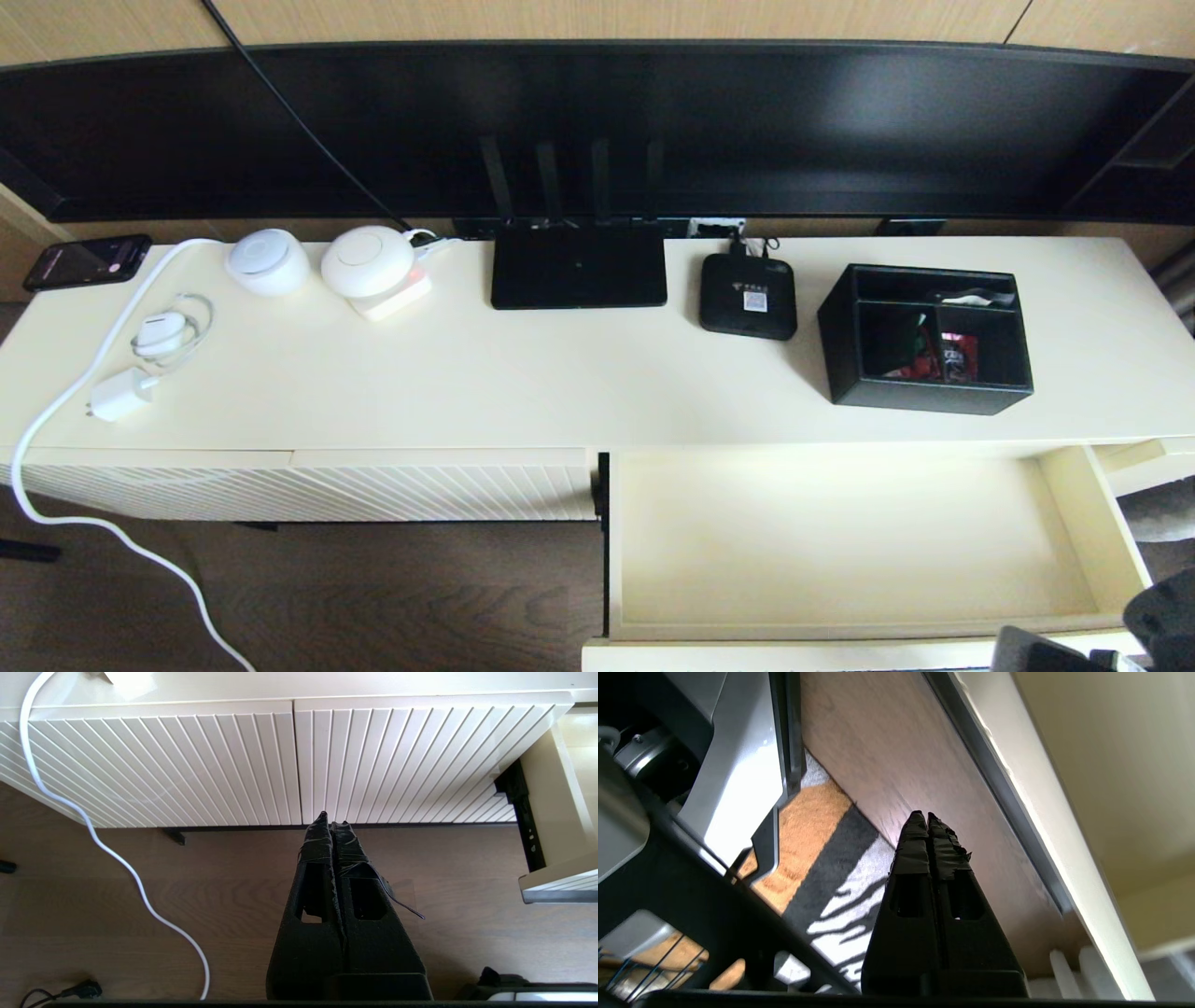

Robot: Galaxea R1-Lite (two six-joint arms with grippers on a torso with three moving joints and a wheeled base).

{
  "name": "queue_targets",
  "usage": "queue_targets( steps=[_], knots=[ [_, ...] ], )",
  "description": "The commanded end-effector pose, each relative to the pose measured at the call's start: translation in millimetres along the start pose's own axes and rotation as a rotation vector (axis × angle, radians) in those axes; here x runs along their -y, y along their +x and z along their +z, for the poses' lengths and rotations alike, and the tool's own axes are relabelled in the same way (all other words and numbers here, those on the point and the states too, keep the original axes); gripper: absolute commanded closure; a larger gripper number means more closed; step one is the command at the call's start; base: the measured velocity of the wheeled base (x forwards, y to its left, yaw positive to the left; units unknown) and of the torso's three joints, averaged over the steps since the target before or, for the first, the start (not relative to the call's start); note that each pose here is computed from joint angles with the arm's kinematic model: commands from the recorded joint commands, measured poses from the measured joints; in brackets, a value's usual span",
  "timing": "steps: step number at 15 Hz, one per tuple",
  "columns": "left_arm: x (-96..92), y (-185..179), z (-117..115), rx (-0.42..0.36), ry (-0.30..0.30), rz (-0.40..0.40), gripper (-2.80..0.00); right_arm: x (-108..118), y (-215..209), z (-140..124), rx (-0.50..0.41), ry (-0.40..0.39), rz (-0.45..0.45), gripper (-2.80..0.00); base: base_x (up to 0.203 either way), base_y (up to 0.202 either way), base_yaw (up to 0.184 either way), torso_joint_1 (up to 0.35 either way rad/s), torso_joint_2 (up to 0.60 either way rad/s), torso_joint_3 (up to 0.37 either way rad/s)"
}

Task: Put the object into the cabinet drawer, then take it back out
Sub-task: Close the drawer

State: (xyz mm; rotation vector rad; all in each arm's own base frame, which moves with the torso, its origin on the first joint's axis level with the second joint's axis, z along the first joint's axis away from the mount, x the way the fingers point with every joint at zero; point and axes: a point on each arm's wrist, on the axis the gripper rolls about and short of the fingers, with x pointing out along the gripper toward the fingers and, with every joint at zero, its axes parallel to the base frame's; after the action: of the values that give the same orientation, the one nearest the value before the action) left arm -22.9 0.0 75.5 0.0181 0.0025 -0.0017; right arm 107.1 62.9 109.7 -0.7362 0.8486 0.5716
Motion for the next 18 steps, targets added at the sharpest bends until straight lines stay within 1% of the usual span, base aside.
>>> queue_targets(
  steps=[1,4,6,8,12,15,18],
  knots=[
    [0.0,0,0,-0.002,0.0,0.0,0.0,-5,24,3,-0.032,-0.023,0.017,0.0,0.0,0.0,0.0,0.0,0.0,0.0],
    [0.0,0,0,-0.002,0.0,0.0,0.0,-8,53,6,-0.051,-0.031,-0.04,0.0,0.0,0.0,0.0,0.0,0.0,0.0],
    [0.0,0,0,-0.002,0.0,0.0,0.0,-7,67,11,-0.018,-0.019,-0.119,0.0,0.0,0.0,0.0,0.0,0.0,0.0],
    [0.0,0,0,-0.002,0.0,0.0,0.0,-3,67,15,0.014,-0.002,-0.198,0.0,0.0,0.0,0.0,0.0,0.0,0.0],
    [0.0,0,0,-0.002,0.0,0.0,0.0,1,65,22,0.068,0.022,-0.239,0.0,0.0,0.0,0.0,0.0,0.0,0.0],
    [0.0,0,0,-0.002,0.0,0.0,0.0,3,68,24,0.072,0.034,-0.26,0.0,0.0,0.0,0.0,0.0,0.0,0.0],
    [0.0,0,0,-0.002,0.0,0.0,0.0,13,78,30,0.089,0.079,-0.296,0.0,0.0,0.0,0.0,0.0,0.0,0.0]
  ],
)
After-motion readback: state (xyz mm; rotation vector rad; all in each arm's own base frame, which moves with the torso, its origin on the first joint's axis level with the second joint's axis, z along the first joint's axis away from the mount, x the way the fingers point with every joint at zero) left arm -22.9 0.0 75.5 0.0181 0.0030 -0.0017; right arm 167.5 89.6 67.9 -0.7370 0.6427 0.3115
